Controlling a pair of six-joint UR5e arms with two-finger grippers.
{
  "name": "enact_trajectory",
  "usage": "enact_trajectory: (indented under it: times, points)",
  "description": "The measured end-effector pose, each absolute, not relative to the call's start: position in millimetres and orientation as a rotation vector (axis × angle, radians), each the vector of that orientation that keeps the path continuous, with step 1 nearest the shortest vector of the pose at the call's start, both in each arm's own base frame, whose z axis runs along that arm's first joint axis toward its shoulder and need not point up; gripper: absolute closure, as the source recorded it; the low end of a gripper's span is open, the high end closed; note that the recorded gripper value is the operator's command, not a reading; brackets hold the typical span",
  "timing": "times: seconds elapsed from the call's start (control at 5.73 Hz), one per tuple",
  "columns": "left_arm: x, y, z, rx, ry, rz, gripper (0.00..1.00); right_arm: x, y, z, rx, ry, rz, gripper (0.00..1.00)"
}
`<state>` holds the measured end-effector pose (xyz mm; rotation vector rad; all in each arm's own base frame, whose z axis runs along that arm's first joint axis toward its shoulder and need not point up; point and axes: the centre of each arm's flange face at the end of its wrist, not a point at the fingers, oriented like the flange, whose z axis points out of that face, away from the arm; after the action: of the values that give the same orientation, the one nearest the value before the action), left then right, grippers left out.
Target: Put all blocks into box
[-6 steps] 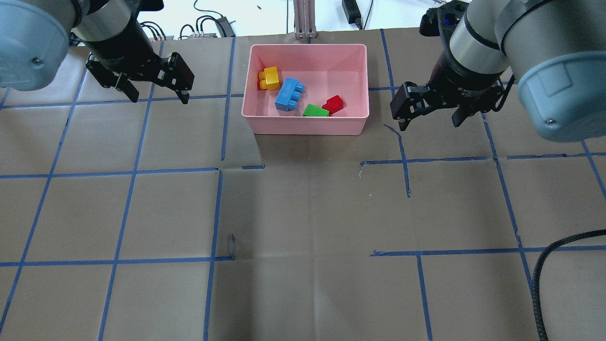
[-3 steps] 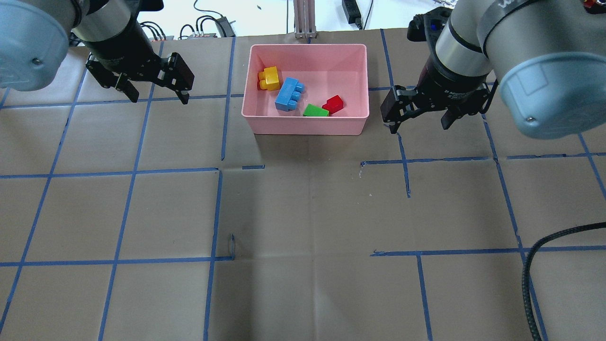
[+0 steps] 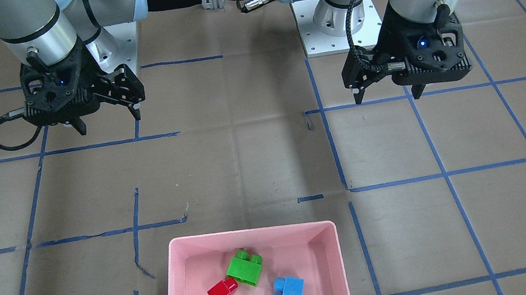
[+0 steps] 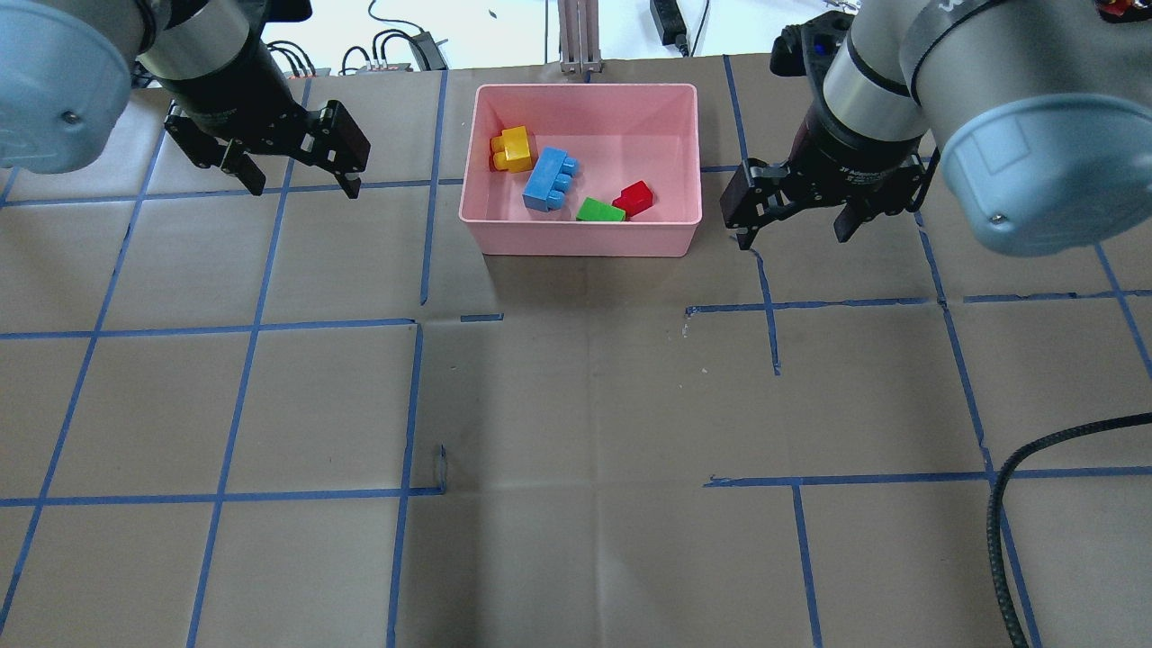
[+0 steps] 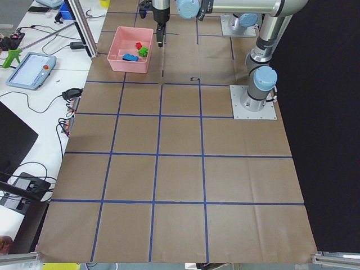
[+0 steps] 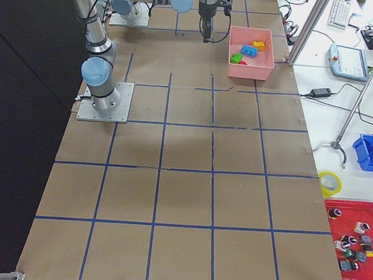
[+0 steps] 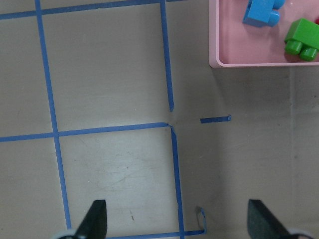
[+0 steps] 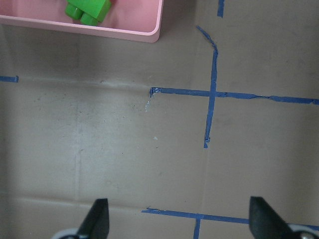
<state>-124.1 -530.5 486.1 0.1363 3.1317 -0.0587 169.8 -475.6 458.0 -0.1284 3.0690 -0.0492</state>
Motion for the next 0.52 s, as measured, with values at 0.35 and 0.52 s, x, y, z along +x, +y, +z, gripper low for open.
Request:
enact_trajectory:
  times: [0.35,0.52]
  points:
    - [-124.2,-530.5,486.3,0.136,3.133,-0.059,0.0,169.9,-476.7,457.3,-0.129,3.069,-0.046,0.0]
    - [-124.3,-530.6,485.9,0.136,3.134,-0.058,0.0,170.0,-477.8,456.1,-0.129,3.069,-0.043,0.0]
